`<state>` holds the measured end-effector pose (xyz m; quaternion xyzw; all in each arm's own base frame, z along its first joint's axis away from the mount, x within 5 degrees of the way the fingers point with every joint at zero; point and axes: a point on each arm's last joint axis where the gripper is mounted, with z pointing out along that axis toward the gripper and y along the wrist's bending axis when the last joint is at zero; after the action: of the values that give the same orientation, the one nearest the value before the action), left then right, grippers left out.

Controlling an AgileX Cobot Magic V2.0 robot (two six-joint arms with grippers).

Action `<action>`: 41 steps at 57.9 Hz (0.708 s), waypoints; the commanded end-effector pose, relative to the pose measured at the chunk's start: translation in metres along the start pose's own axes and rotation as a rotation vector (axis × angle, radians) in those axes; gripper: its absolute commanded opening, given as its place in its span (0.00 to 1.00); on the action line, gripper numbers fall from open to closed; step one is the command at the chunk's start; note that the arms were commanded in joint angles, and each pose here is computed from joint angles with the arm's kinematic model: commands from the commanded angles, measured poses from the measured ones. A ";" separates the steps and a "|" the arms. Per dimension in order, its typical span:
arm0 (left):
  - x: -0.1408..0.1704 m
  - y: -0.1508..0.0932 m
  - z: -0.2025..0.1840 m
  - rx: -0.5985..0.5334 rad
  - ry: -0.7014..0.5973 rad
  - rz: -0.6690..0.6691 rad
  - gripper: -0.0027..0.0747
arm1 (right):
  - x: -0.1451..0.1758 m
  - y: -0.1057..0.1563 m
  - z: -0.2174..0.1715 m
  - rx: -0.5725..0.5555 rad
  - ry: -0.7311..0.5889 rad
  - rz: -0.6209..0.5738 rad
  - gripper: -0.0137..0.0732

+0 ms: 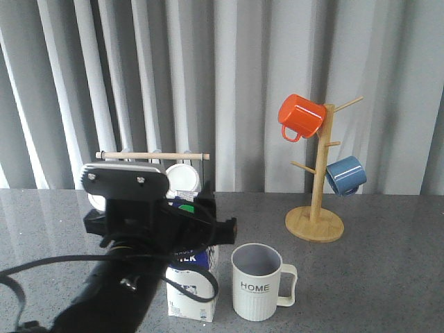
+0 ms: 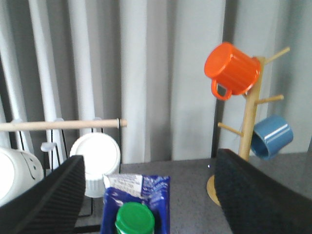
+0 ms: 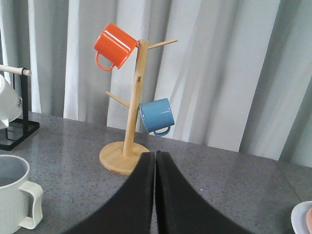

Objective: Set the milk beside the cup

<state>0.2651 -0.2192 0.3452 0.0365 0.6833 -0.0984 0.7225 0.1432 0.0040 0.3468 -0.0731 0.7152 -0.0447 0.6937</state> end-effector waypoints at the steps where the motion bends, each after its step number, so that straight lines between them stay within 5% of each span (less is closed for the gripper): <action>1: -0.053 0.017 -0.020 -0.054 -0.152 -0.038 0.70 | -0.012 -0.006 -0.002 0.050 -0.062 -0.004 0.15; 10: -0.093 0.043 -0.048 -0.117 -0.219 0.010 0.50 | -0.012 -0.006 -0.002 0.050 -0.062 -0.004 0.15; 20: -0.128 0.073 -0.084 -0.169 -0.246 0.029 0.03 | -0.012 -0.006 -0.002 0.050 -0.062 -0.004 0.15; 41: -0.175 0.125 -0.148 -0.231 -0.391 -0.064 0.02 | -0.012 -0.006 -0.002 0.050 -0.062 -0.004 0.15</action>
<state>0.1507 -0.0682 0.4835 -0.0764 0.5705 -0.0425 0.8167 0.1432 0.0040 0.3468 -0.0731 0.7152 -0.0447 0.6937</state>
